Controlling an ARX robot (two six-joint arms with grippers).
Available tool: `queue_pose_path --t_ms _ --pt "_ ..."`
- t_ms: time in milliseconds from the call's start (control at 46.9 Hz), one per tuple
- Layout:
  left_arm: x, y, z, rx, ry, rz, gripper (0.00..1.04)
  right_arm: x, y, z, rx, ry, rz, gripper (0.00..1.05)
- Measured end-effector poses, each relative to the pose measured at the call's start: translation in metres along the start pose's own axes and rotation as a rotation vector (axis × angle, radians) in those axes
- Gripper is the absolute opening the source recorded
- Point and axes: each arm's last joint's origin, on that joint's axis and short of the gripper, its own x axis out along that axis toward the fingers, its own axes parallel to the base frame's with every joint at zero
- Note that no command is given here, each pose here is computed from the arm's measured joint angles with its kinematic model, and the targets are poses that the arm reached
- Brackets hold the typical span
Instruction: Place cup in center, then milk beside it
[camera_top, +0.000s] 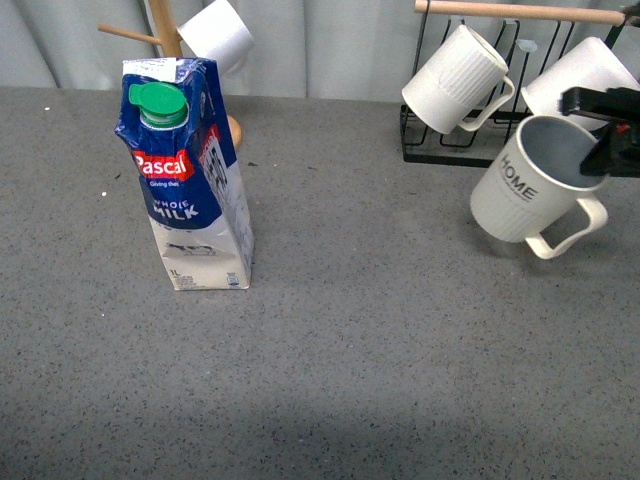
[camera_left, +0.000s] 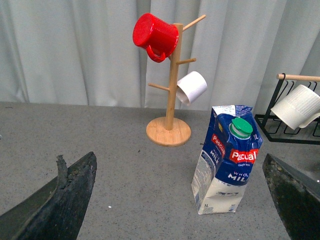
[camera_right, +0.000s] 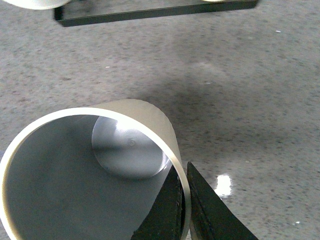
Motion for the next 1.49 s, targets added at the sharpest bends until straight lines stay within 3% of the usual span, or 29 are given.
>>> queue_pose_path --t_ms 427,704,1067,1408,1493 --pt "0.0 0.0 0.0 0.0 0.0 0.0 0.98 0.043 0.062 -0.009 -0.062 0.131 0.032 0.01" --pt "0.0 0.0 0.0 0.0 0.0 0.0 0.98 0.043 0.071 -0.006 -0.079 0.134 0.039 0.03" --pt "0.0 0.0 0.0 0.0 0.0 0.0 0.98 0.032 0.066 0.0 -0.057 0.092 0.078 0.49" --pt "0.0 0.0 0.0 0.0 0.0 0.0 0.98 -0.019 0.051 0.02 -0.023 -0.146 0.091 0.97" --pt "0.0 0.0 0.0 0.0 0.0 0.0 0.98 -0.031 0.044 0.021 -0.018 -0.242 0.02 0.95"
